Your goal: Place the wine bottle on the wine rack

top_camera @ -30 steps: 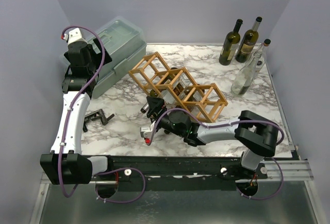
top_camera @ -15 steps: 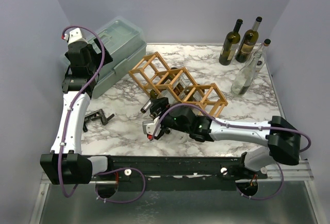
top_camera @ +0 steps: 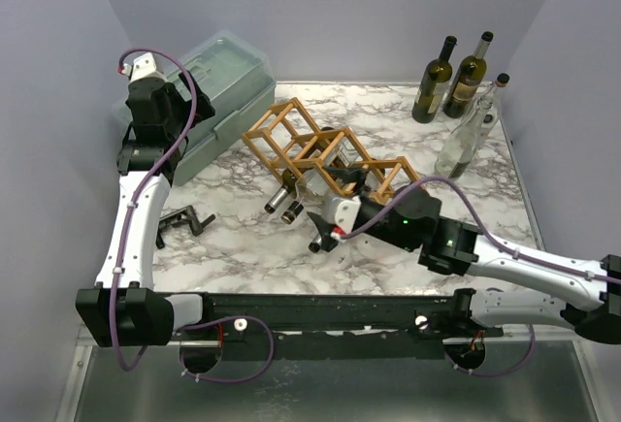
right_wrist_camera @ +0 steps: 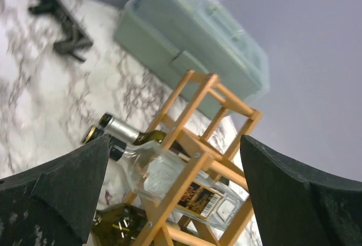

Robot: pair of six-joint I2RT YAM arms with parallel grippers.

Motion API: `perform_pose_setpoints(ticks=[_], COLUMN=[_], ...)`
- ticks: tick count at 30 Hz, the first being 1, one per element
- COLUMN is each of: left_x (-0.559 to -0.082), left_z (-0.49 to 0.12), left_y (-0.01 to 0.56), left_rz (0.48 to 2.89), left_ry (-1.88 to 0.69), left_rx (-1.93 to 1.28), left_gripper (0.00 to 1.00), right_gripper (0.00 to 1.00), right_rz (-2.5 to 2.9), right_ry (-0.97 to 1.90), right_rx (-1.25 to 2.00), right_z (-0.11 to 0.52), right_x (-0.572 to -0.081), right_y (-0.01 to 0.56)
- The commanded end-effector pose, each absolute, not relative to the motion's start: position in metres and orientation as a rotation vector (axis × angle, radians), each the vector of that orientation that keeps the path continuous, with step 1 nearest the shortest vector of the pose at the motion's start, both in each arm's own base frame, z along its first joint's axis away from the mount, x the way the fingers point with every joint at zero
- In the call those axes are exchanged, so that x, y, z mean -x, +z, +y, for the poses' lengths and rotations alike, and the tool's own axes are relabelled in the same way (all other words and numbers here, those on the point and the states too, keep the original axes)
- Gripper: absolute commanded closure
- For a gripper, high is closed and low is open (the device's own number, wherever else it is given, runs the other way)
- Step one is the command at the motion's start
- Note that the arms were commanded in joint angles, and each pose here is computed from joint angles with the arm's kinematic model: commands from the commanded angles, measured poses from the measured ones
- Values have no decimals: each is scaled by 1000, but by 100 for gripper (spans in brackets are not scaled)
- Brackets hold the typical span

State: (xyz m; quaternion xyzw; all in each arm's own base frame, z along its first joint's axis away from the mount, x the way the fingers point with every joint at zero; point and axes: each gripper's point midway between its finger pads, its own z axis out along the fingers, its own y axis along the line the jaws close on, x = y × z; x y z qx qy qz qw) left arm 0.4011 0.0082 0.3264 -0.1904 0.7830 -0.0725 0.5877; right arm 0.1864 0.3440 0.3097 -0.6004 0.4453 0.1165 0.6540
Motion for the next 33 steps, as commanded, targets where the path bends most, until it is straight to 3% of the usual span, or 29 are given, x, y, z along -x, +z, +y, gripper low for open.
perform_pose_setpoints(ticks=[1, 10, 16, 33], left_x=[-406, -407, -406, -403], left_z=[-3, -8, -28, -35], left_y=[323, 321, 321, 317], left_rz=[1839, 1846, 1858, 1865], left_ry=[-243, -233, -255, -159], left_rx=[426, 394, 337, 287], left_gripper=[2, 2, 1, 1], right_gripper=[0, 0, 0, 0], right_rz=[1107, 1200, 1319, 1601], right_ry=[327, 168, 1, 90], right_rx=[1040, 634, 458, -27], right_z=[318, 256, 219, 108], right_x=[-195, -228, -258, -354], right_y=[355, 398, 391, 376])
